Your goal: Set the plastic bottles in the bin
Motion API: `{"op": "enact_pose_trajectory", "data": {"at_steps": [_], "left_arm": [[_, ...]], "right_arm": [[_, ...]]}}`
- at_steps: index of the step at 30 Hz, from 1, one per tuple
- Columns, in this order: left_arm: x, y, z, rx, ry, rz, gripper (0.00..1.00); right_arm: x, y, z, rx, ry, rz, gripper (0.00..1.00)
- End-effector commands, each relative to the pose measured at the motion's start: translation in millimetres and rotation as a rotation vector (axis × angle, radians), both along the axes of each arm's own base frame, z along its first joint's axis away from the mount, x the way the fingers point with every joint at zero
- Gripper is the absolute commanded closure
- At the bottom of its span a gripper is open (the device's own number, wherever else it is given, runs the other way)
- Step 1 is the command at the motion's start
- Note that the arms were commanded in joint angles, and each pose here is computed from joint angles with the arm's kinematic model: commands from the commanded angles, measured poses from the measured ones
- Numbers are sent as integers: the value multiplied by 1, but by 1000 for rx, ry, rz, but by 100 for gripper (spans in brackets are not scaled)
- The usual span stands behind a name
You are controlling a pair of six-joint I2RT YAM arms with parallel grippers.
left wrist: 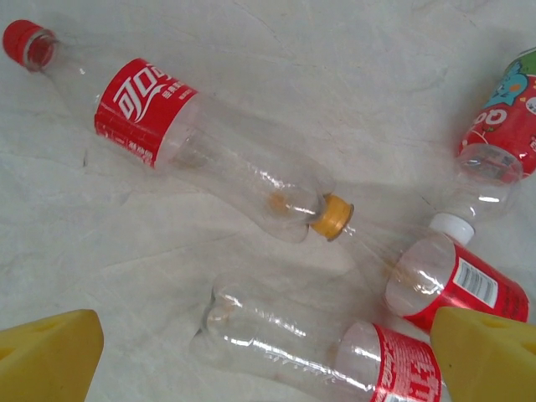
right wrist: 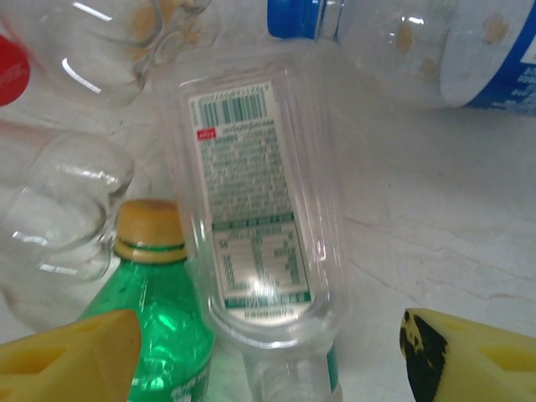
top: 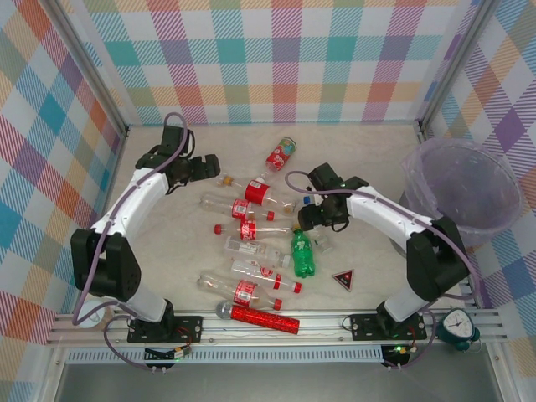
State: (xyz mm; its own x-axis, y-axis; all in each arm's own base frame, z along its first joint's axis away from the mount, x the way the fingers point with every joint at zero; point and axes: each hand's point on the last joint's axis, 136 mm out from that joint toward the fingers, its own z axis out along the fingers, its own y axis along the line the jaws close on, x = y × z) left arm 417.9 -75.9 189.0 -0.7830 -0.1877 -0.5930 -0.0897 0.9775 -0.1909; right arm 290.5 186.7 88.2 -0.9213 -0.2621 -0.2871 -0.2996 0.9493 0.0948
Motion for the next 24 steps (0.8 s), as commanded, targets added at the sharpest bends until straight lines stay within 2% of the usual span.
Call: {"op": "enact_pose_trajectory", "data": {"at_steps": [1,9,24], "left_arm": [[7,-4,6,7,-41,-34,0],[-3,11,17,112,-79,-31,0],[-7,12,31,148,-123,-42,0]], "right_arm": [[18,7,2,13,-33,-39,18],[25,15,-20,11,1,-35,18],[36,12,-45,-43,0,-55,28]]}}
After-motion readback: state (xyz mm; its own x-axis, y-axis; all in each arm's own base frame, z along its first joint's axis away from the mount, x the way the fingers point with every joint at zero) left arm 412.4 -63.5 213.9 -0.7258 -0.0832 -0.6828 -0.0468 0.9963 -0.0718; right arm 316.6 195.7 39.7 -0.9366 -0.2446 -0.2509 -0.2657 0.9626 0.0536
